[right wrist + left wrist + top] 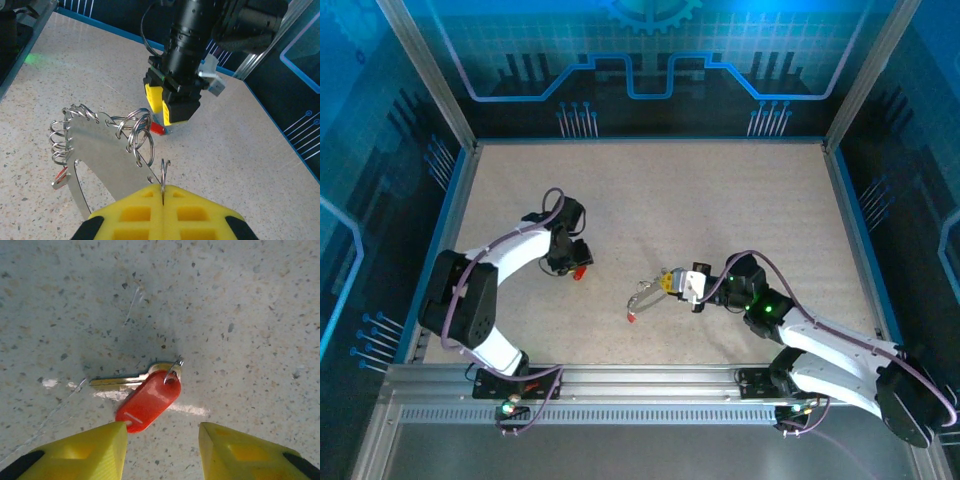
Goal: Put the keys on the keyring
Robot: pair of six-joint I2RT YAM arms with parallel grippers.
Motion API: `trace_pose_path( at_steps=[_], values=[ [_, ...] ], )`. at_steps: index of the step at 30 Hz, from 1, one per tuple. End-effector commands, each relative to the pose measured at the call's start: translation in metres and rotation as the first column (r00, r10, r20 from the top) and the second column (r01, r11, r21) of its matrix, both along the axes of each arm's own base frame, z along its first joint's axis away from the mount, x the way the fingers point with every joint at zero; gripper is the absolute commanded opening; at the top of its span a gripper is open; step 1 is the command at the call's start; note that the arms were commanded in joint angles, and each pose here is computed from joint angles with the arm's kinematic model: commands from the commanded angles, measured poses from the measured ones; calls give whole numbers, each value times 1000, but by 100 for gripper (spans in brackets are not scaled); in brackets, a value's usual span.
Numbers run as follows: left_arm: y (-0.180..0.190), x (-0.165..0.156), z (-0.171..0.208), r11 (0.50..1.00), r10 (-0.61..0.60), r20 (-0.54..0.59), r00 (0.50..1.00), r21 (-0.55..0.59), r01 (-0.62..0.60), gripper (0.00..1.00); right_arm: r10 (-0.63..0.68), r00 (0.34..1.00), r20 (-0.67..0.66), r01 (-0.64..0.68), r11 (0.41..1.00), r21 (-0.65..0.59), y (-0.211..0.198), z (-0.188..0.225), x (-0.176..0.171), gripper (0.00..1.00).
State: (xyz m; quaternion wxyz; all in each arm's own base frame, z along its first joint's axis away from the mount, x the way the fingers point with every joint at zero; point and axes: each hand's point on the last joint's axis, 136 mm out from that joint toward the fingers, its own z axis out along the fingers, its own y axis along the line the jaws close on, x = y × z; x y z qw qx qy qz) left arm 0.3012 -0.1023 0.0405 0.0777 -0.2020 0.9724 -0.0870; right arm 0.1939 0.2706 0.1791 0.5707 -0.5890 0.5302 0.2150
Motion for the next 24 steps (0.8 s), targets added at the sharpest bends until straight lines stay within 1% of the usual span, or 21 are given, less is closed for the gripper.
trace_pose_path(
  at_steps=[1, 3, 5, 8, 11, 18, 20, 21, 23, 24],
  values=[
    [-5, 15, 6, 999, 29, 19, 999, -27, -29, 42, 0, 999, 34, -1, 1000, 20, 0, 10, -2, 0],
    [-6, 20, 5, 1000, -14, 34, 999, -19, 15, 41, 1, 999, 33, -2, 1000, 28, -1, 12, -4, 0],
    [-12, 25, 7, 996, -82, 53, 995, -29, 84, 41, 0, 999, 36, -1, 1000, 26, -2, 11, -5, 0],
    [-12, 27, 4, 990, -140, 47, 989, -20, 141, 41, -3, 999, 33, 2, 1000, 26, -2, 12, -5, 0],
    [-6, 28, 0, 989, -148, 24, 989, -15, 149, 38, 4, 999, 37, -5, 1000, 30, -3, 13, -7, 0],
    [4, 29, -3, 988, -152, 21, 988, 0, 152, 39, 1, 999, 42, -2, 999, 32, -4, 15, -8, 0],
    [1, 29, -6, 986, -163, 18, 987, -20, 163, 38, -1, 999, 38, 0, 1000, 31, -4, 15, -7, 0],
    [-3, 29, -7, 984, -171, 22, 985, -45, 172, 37, -1, 999, 38, 0, 999, 35, -4, 16, -8, 0],
    [-8, 29, -10, 981, -179, 14, 984, -76, 180, 27, 0, 999, 42, -2, 999, 36, -5, 16, -9, 0],
    [-8, 29, -13, 981, -179, 3, 984, -75, 179, 22, -1, 999, 42, -1, 999, 34, -5, 16, -9, 0]
  ],
)
